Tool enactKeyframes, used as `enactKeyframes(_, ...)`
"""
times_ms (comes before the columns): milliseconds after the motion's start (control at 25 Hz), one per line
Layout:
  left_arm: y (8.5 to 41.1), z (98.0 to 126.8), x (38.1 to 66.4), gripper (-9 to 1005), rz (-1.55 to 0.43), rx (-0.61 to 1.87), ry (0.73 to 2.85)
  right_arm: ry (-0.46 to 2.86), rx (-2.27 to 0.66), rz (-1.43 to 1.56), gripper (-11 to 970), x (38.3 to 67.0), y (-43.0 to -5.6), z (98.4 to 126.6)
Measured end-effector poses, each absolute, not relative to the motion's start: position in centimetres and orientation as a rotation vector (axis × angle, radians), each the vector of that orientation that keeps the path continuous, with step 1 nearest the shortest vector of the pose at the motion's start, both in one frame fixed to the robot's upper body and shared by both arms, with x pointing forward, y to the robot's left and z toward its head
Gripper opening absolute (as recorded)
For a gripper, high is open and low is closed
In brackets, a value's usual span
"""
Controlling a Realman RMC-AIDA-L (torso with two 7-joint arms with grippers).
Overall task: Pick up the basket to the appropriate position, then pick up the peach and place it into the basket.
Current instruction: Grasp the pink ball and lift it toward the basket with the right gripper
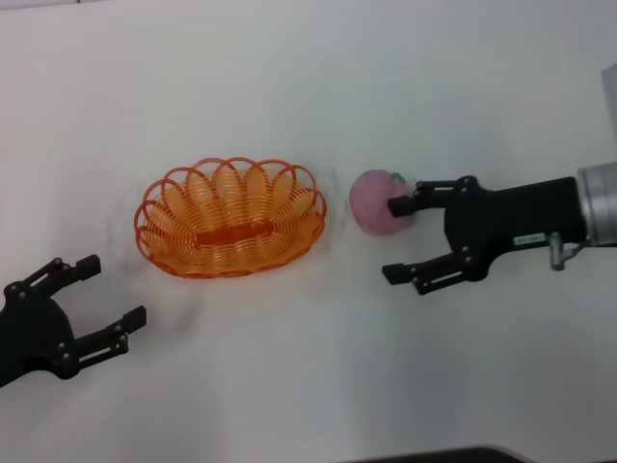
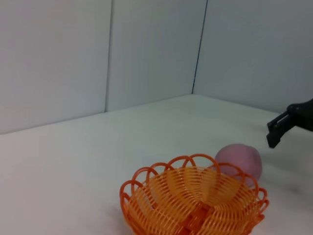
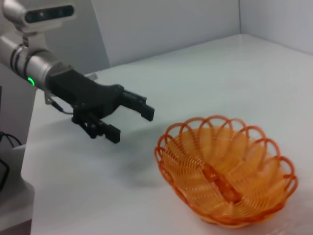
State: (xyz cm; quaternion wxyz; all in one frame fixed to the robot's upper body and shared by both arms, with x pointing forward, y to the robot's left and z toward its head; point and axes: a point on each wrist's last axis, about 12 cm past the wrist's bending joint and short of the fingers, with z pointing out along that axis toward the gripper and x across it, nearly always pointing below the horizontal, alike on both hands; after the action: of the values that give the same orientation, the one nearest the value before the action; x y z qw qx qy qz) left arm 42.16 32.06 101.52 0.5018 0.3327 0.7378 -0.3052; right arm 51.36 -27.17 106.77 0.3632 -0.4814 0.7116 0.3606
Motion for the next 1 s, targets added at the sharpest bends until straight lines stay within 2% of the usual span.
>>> enactKeyframes(280, 31.9, 101.3, 42.1, 884, -0.731, 0.801, 1.782, 1.874, -1.193, 0.92, 946, 51.7, -28.6, 108.6)
enactKeyframes(680, 31.8, 101.0, 42.2, 884, -0.731, 0.79, 1.792, 2.173, -1.149, 0.85, 945, 55.5, -27.5, 112.8)
enactKeyframes(800, 31.6, 101.0, 42.1, 884, -0.737, 0.786, 1.791, 2.319, -1.256, 0.742, 945, 57.6, -25.6, 114.7)
enactKeyframes(1000, 31.5, 100.9, 42.1, 884, -0.744, 0.783, 1.79, 2.384, -1.388, 0.627, 944, 58.8, -23.2, 115.6)
